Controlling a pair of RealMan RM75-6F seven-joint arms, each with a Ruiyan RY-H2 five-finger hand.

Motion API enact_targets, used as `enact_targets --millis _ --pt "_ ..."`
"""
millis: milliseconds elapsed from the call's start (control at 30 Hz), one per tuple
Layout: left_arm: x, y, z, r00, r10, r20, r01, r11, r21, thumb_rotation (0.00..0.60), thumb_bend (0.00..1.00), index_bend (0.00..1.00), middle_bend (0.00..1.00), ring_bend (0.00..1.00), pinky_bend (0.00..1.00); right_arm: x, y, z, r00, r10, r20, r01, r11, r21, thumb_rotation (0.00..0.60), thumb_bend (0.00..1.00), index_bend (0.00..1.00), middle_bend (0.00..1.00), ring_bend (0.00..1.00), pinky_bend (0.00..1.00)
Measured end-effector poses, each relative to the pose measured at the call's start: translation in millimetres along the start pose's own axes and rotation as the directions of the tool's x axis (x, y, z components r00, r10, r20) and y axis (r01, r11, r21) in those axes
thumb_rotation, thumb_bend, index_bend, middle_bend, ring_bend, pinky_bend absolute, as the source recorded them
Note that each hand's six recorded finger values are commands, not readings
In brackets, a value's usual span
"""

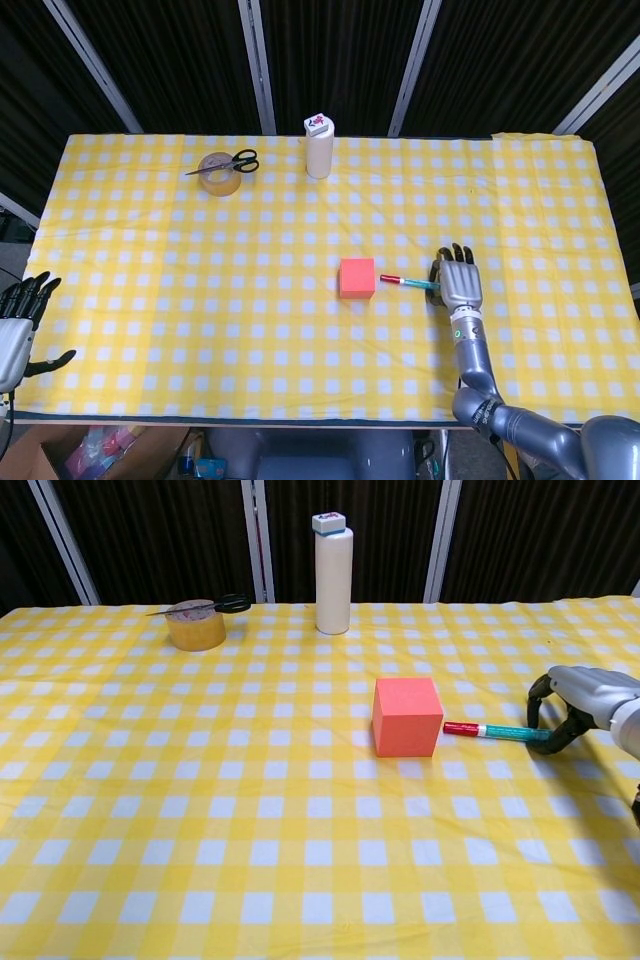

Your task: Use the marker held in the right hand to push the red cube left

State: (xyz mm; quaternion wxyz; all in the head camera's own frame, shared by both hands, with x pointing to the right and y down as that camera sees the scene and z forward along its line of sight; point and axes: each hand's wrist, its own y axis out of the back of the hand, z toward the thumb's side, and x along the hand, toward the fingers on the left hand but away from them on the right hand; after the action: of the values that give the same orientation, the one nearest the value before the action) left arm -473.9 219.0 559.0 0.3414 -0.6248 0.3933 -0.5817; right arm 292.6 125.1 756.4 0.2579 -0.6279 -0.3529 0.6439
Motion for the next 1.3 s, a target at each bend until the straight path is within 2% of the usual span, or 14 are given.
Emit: enact_targets --millis 400,867,1000,1300 --pt "-0.3 -0.1 -0.2 1.0 -0.004 -0.001 0.004 1.0 -0.006 0.6 0.0 0.0 0.0 0.0 0.0 1.0 9.7 -1.2 0.999 -0.023 -0.03 0.023 1.0 0.003 0.6 0.49 0.63 0.22 0.01 0.0" --pt "-0.4 -0.8 0.2 1.0 -0.007 -0.005 0.007 1.0 -0.006 0.6 0.0 0.0 0.0 0.0 0.0 10.3 61.3 -16.6 0.994 -0.1 -0.054 0.099 0.995 -0.026 0.6 0.49 0.63 0.22 0.02 0.0" --pt "-0.6 -1.0 0.6 1.0 -0.007 -0.004 0.007 1.0 -0.002 0.6 0.0 0.0 0.0 0.0 0.0 13.4 65.0 -24.8 0.995 -0.088 -0.042 0.086 0.995 -0.05 0.6 0.49 0.63 0.22 0.02 0.0" --pt "-1.4 -1.0 0.8 1.0 -0.006 -0.004 0.006 1.0 0.0 0.6 0.0 0.0 0.0 0.0 0.0 15.5 50.9 -29.8 0.998 -0.017 -0.057 0.013 0.998 -0.069 0.6 0.49 0.63 0.22 0.02 0.0"
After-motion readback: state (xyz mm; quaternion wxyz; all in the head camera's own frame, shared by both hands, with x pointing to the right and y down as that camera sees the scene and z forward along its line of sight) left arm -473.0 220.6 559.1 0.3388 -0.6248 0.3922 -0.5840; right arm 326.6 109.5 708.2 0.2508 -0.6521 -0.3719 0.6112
